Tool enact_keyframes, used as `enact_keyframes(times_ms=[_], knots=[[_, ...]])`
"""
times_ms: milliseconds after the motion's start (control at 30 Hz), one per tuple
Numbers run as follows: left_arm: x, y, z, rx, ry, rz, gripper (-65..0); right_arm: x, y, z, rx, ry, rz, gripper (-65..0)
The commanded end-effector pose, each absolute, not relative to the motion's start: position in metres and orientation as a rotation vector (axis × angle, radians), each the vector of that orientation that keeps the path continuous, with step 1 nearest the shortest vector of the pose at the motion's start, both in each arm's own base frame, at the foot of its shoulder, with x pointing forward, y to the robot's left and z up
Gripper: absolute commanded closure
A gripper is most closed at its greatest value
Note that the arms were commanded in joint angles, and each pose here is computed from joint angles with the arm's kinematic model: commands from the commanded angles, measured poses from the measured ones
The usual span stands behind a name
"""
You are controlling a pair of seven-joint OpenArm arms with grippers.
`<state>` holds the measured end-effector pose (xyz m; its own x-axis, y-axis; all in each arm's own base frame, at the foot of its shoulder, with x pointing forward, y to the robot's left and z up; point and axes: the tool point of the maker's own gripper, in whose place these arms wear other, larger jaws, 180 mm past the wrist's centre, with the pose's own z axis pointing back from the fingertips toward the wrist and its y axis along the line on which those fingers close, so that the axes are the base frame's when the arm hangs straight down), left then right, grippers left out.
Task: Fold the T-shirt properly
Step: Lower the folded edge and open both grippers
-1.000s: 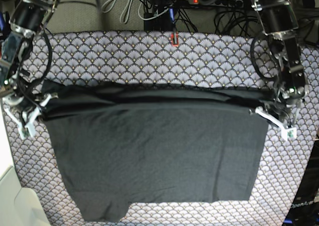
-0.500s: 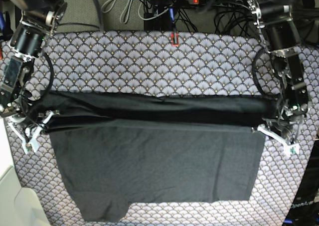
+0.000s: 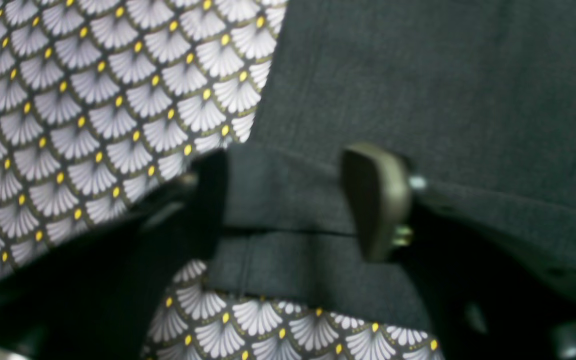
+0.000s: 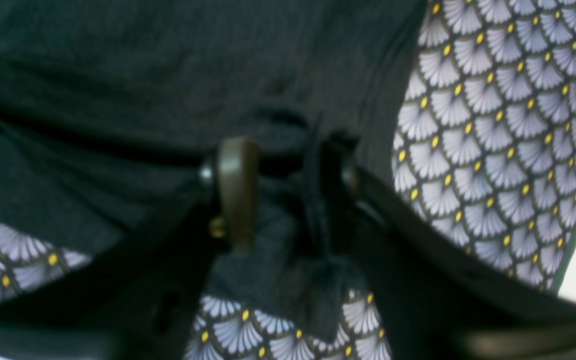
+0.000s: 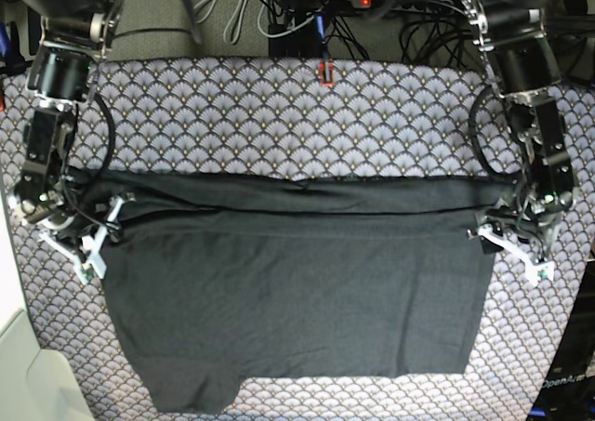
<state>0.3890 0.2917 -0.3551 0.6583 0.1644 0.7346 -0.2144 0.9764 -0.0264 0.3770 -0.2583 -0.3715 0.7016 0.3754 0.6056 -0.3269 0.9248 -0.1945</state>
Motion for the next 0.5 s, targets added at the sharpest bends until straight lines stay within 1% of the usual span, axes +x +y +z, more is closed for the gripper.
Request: enact_keyframes(times_ms=[0,233,467], knots=[[0.398,0.3,-0.335,0.082,-0.885,0.219,-42.9,0.39,-0.266,-0.35,-0.1,-0.753,0.388,-28.3],[0.381,0.301,-0.351,0.089,-0.85,0.214,-43.3,0.368,-0.294,-0.337,-0.166,-0.785,0.334,-28.8],[0.358,0.302,-0.369,0.102,-0.821,0.204,-43.3,0.335,-0.307,-0.36,-0.169,-0.719,0.299,-28.8]])
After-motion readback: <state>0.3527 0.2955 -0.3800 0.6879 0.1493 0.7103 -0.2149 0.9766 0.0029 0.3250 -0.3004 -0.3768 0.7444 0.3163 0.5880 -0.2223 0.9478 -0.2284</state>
